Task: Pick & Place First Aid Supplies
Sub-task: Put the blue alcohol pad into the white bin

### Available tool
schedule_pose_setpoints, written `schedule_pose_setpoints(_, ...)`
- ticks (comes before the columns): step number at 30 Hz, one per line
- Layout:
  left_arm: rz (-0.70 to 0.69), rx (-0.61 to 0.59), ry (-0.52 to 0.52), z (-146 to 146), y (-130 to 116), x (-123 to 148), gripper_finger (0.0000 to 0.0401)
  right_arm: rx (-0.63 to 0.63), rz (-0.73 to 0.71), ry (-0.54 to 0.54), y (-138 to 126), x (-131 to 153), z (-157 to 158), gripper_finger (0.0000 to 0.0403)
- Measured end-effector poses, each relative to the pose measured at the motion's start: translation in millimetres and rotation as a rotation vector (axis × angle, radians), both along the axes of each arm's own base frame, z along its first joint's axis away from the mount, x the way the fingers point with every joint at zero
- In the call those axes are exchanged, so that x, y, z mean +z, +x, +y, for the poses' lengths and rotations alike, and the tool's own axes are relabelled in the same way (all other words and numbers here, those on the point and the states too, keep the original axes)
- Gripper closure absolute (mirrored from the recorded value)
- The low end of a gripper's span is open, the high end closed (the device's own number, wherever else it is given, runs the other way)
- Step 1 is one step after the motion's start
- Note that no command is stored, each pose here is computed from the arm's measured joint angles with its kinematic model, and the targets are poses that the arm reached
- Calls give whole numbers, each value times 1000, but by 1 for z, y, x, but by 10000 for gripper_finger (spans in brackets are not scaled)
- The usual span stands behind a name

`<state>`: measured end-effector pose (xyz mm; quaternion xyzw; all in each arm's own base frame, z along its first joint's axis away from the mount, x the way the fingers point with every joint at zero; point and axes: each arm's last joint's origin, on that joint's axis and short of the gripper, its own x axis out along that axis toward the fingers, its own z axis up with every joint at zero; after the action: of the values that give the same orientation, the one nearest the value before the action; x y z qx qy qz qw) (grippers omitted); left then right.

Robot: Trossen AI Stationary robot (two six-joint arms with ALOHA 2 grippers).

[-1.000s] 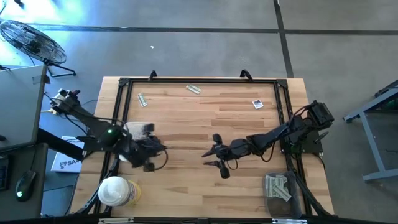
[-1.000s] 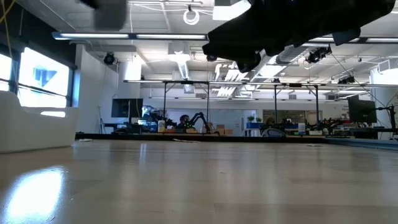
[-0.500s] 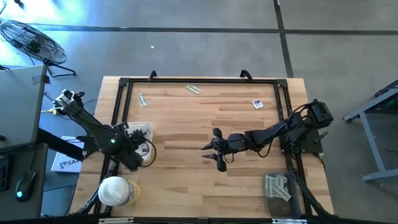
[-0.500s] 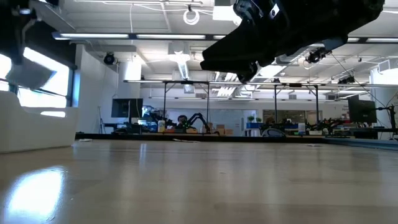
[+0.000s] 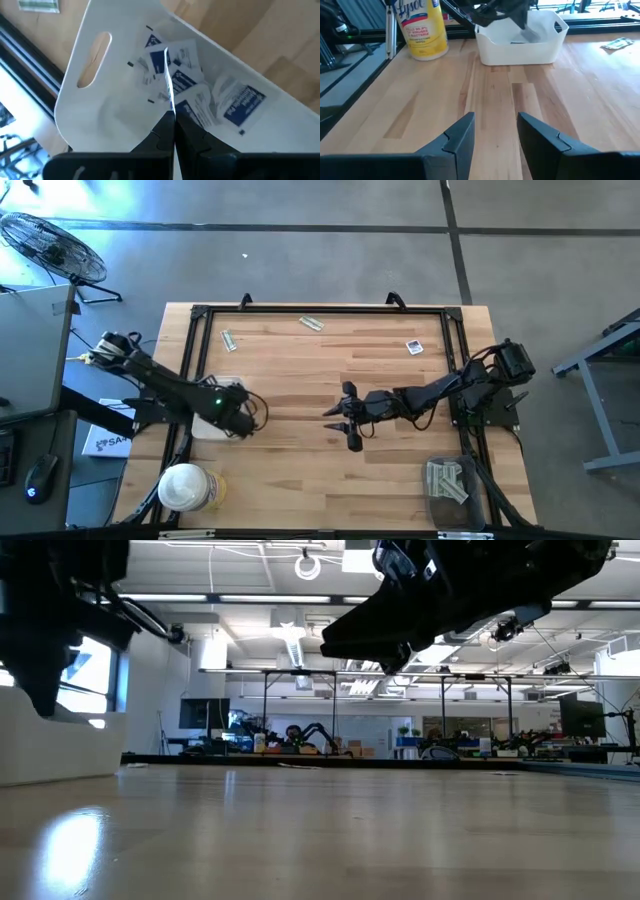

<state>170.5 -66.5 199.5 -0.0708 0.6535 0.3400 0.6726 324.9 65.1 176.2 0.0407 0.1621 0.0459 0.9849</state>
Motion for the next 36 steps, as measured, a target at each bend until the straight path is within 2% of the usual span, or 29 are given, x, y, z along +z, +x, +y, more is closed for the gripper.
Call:
schedule_pose_setpoints(5,48,13,-2,10,8,-7,384,23,6,31,0,0,-1,258)
schedule_pose_setpoints(12,21,-16,-22,13,17,-10,311,-58,5,44,1,0,-6,251)
schedule_pose_setpoints(18,-2,-158,-208,6,26,-13,272,-122,50,89,1,-4,-17,251)
schedule_pose_setpoints(20,10,-179,-230,5,26,-13,268,-162,69,107,1,-6,-21,251)
schedule_pose_setpoints(22,30,-166,-206,7,23,-9,267,-244,91,121,0,-9,-27,251)
schedule_pose_setpoints(26,7,-103,-81,6,19,11,267,-470,165,140,-3,-17,-52,251)
schedule_pose_setpoints(30,-111,-147,21,-5,19,33,267,-683,290,146,-14,-22,-92,251)
schedule_pose_setpoints(36,-319,-243,130,-25,23,55,267,-1026,609,145,-40,-21,-147,251)
